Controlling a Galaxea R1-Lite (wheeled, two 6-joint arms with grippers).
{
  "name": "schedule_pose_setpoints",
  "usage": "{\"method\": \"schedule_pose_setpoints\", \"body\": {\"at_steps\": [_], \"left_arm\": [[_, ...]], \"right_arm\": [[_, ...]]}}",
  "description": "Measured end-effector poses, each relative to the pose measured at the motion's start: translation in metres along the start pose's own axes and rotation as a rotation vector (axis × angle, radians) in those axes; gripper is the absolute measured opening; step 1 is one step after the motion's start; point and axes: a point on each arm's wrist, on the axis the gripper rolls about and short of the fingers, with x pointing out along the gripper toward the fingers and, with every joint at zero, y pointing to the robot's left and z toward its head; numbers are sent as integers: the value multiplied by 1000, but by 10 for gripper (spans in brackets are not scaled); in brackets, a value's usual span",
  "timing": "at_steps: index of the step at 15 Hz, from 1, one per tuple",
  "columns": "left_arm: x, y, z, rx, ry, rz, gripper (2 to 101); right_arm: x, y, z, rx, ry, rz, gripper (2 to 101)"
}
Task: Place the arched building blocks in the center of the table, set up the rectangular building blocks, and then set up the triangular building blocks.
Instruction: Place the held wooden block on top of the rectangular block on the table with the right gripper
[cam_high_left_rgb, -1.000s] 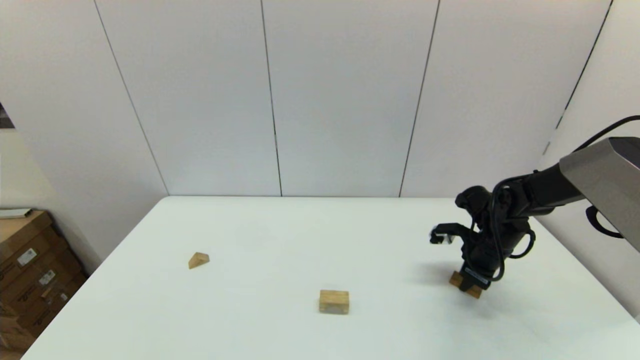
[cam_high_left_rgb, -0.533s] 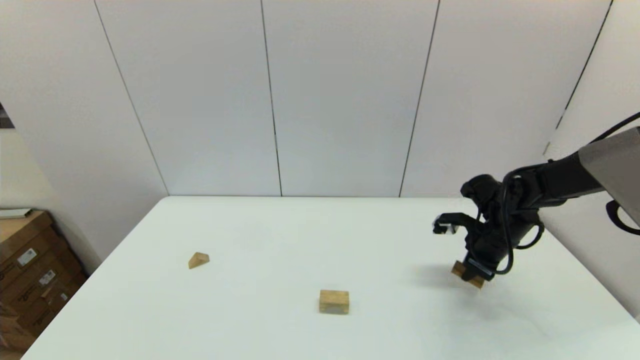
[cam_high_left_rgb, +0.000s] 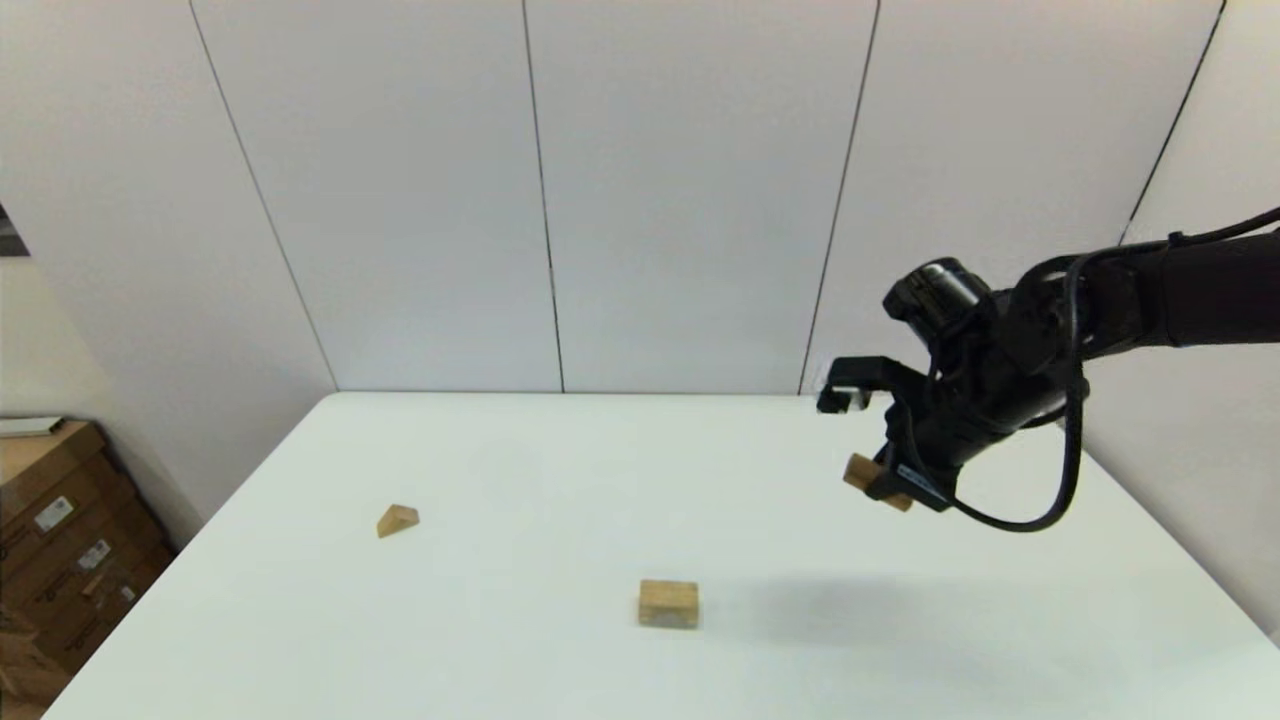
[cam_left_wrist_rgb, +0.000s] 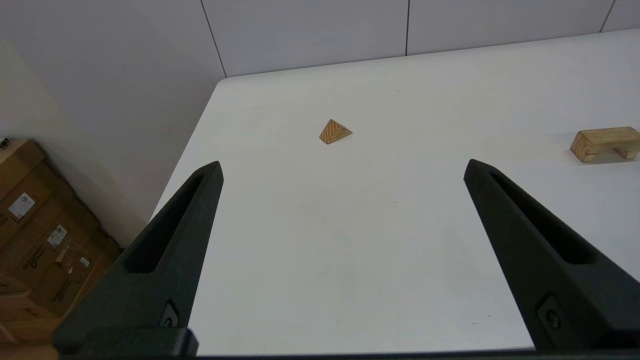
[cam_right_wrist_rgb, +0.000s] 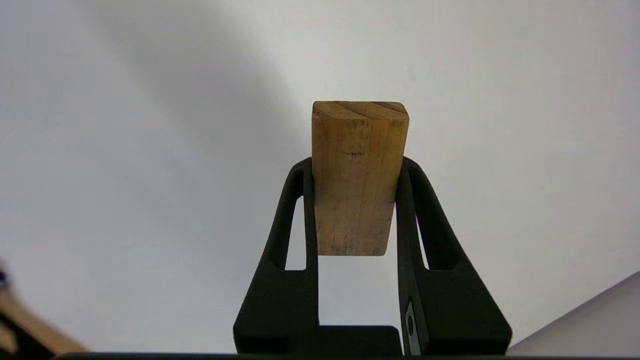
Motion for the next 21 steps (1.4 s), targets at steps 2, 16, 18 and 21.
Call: {"method": "schedule_pose_setpoints", "body": {"at_steps": [2, 16, 18, 21], "left_arm": [[0, 0, 0, 1, 0, 0, 978], [0, 0, 0, 0, 0, -1, 978], [0, 0, 0, 0, 0, 0, 978], [0, 0, 0, 0, 0, 0, 978]], "right_arm": [[-8, 21, 16, -72, -4, 38, 245], [44, 80, 86, -591, 62, 233, 245], [53, 84, 96, -600, 58, 230, 245], [64, 95, 111, -565, 53, 228, 245]]}}
